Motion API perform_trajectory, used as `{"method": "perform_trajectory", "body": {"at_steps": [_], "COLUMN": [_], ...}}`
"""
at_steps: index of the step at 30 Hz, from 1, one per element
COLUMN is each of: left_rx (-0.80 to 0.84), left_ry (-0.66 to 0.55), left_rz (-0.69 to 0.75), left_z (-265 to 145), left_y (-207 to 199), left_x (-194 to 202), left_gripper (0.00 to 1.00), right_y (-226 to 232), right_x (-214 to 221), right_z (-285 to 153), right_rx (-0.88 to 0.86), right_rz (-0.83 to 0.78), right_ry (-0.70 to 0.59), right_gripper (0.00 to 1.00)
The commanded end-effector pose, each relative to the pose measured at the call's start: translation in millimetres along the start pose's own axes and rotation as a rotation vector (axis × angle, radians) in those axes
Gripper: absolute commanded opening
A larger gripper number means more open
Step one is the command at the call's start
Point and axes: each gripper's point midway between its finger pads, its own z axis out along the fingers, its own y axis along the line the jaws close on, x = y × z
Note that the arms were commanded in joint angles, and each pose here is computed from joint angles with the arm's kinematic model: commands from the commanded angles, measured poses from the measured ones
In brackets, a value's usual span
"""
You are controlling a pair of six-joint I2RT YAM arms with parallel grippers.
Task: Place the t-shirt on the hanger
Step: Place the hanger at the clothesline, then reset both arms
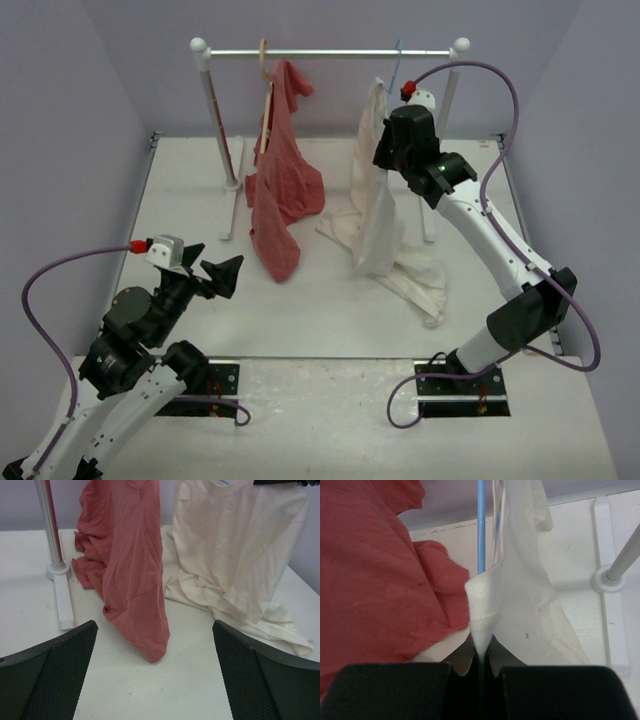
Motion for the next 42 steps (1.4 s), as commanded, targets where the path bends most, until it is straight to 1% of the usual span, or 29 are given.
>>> {"method": "perform_trajectory", "body": {"at_steps": [1, 3, 4, 6, 7, 9, 12, 13, 15, 18, 22, 27, 29, 30, 31, 32, 34, 36, 38, 39, 42], "left_rx": [0.011, 0.019, 0.022, 0.021, 0.021, 0.02, 0.02, 0.021, 0.02, 0.022, 0.027, -0.019, -0.099, -0.198, -0.319, -0.423, -0.565, -0.641, -0.754, -0.777, -0.732], "left_ry": [0.009, -0.001, -0.006, -0.01, -0.012, -0.011, -0.005, -0.003, 0.0, -0.002, -0.001, 0.011, 0.049, 0.056, 0.062, 0.074, 0.06, 0.063, 0.051, 0.044, -0.026], "left_rz": [-0.017, -0.019, -0.02, -0.019, -0.02, -0.019, -0.018, -0.018, -0.017, -0.019, -0.018, -0.013, -0.01, -0.027, -0.048, -0.061, -0.06, -0.047, -0.08, -0.088, -0.1], "left_z": [4.1, 3.5, 3.1, 2.6, 2.3, 2.4, 3.1, 3.4, 4.0, 3.7, 3.8, 7.0, 12.6, 11.4, 8.9, 7.7, 1.7, -2.4, -15.9, -19.4, -22.0], "left_y": [-3.2, -4.4, -4.5, -4.2, -4.1, -4.0, -4.0, -4.3, -4.1, -4.5, -5.3, 2.3, 14.2, 29.4, 47.5, 62.0, 83.4, 94.7, 109.6, 112.9, 109.9], "left_x": [3.4, 2.0, 2.0, 1.5, 1.6, 1.7, 2.9, 3.3, 4.4, 4.2, 4.7, 7.5, 13.4, 11.9, 11.3, 13.6, 12.5, 13.1, 12.1, 12.1, -2.2], "left_gripper": [1.0, 1.0, 1.0, 1.0, 1.0, 1.0, 1.0, 1.0, 1.0, 1.0, 1.0, 1.0, 1.0, 1.0, 1.0, 1.0, 1.0, 1.0, 1.0, 1.0, 1.0], "right_y": [16.3, 16.2, 16.2, 16.1, 17.2, 18.6, 17.5, 16.3, 3.9, -13.2, -31.5, -78.0, -88.8, -94.1, -100.8, -107.6, -120.2, -130.0, -138.5, -142.5, -162.1], "right_x": [-18.1, -13.9, -9.8, -5.3, -1.0, 1.5, 1.3, 0.2, -2.0, 1.0, 2.6, 32.3, 47.0, 56.2, 59.5, 53.8, 52.2, 43.9, 39.3, 44.6, 47.5], "right_z": [-6.0, -6.4, -5.7, -5.1, -5.4, -6.8, -13.5, -16.8, -27.8, -41.2, -79.5, -117.0, -134.3, -139.6, -150.3, -167.8, -189.4, -212.2, -235.5, -237.4, -255.7], "right_rx": [-0.056, -0.054, -0.057, -0.064, -0.076, -0.094, -0.106, -0.105, -0.067, -0.034, -0.05, 0.018, 0.004, 0.003, -0.001, -0.01, -0.006, -0.001, 0.006, 0.018, 0.09], "right_rz": [0.086, 0.088, 0.089, 0.085, 0.078, 0.068, 0.048, 0.042, 0.015, -0.014, -0.022, -0.017, -0.022, -0.032, -0.033, -0.021, -0.035, -0.023, -0.027, -0.035, -0.044], "right_ry": [-0.094, -0.091, -0.085, -0.075, -0.064, -0.058, -0.06, -0.061, -0.069, -0.085, -0.12, -0.116, -0.105, -0.092, -0.11, -0.166, -0.212, -0.267, -0.278, -0.26, -0.243], "right_gripper": [0.0, 0.0, 0.02, 0.12, 0.32, 0.47, 0.82, 0.88, 0.95, 0.98, 0.99, 0.99, 0.99, 0.99, 0.99, 0.99, 0.99, 0.99, 0.99, 0.99, 0.99]}}
